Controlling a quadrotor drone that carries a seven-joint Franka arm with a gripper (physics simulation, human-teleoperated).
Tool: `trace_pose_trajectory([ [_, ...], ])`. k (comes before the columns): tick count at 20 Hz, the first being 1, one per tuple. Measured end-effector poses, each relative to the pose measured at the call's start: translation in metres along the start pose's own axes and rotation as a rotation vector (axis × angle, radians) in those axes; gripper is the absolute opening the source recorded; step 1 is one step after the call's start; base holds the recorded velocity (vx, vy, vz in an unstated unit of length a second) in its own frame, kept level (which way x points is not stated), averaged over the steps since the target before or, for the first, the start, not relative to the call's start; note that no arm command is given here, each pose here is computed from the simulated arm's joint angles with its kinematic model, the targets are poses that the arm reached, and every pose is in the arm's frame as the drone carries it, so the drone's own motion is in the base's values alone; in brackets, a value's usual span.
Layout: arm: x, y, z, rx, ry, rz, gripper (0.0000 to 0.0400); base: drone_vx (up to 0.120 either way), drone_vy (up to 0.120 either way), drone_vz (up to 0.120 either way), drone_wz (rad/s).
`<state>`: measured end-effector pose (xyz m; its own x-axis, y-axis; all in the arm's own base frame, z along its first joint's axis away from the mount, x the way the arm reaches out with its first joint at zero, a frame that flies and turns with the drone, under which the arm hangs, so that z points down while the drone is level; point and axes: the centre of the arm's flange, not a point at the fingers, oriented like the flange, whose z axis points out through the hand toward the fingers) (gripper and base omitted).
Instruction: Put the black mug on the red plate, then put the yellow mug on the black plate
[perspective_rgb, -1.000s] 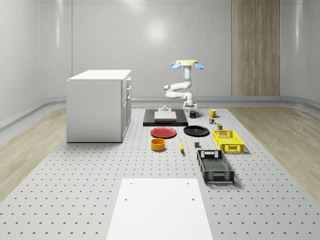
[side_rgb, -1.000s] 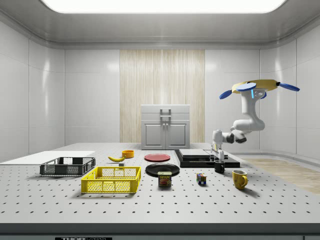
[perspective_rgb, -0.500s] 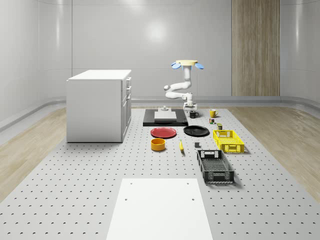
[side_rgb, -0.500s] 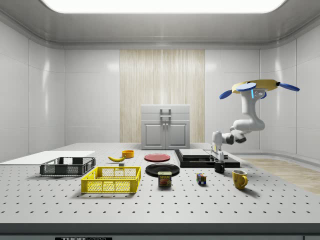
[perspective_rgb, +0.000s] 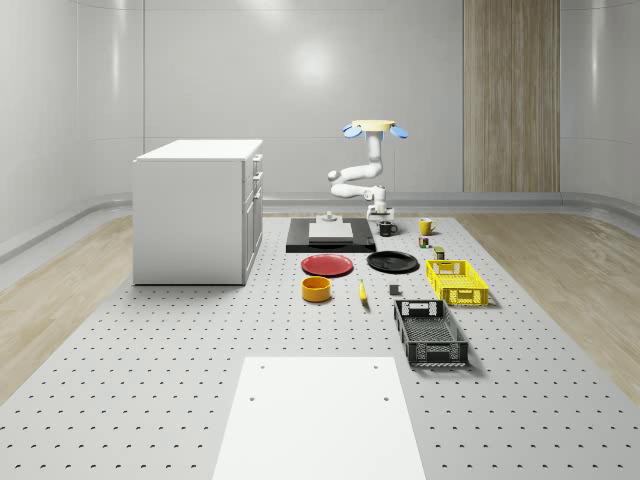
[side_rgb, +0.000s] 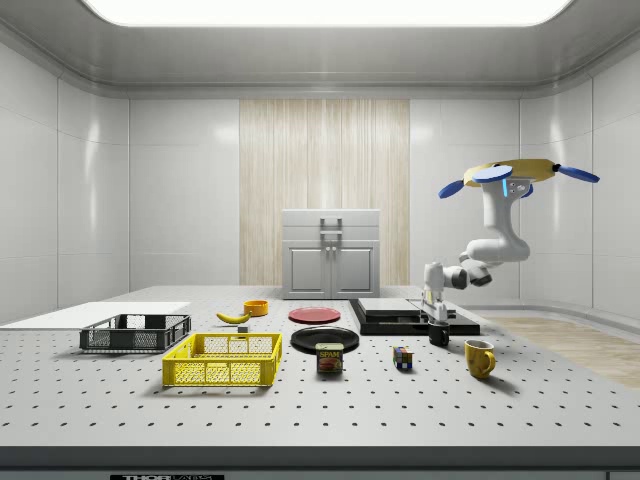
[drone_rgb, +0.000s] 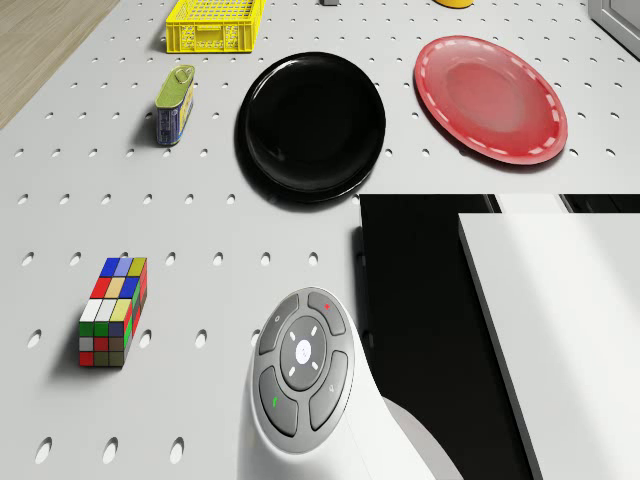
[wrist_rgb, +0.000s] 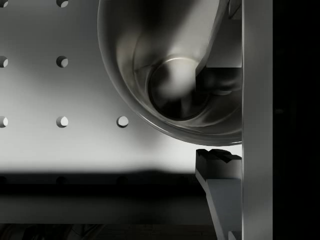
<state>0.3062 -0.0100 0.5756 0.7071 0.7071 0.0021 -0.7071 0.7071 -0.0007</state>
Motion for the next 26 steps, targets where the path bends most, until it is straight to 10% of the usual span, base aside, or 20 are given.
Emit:
trace_pose_trajectory([
  [16,0.000,0.000,-0.030,0.000,0.000,0.000,0.0111,0.003,-0.003,0.058,0.000],
  [26,0.000,0.000,-0.037,0.000,0.000,0.000,0.0110,0.120,-0.120,0.068,0.000],
])
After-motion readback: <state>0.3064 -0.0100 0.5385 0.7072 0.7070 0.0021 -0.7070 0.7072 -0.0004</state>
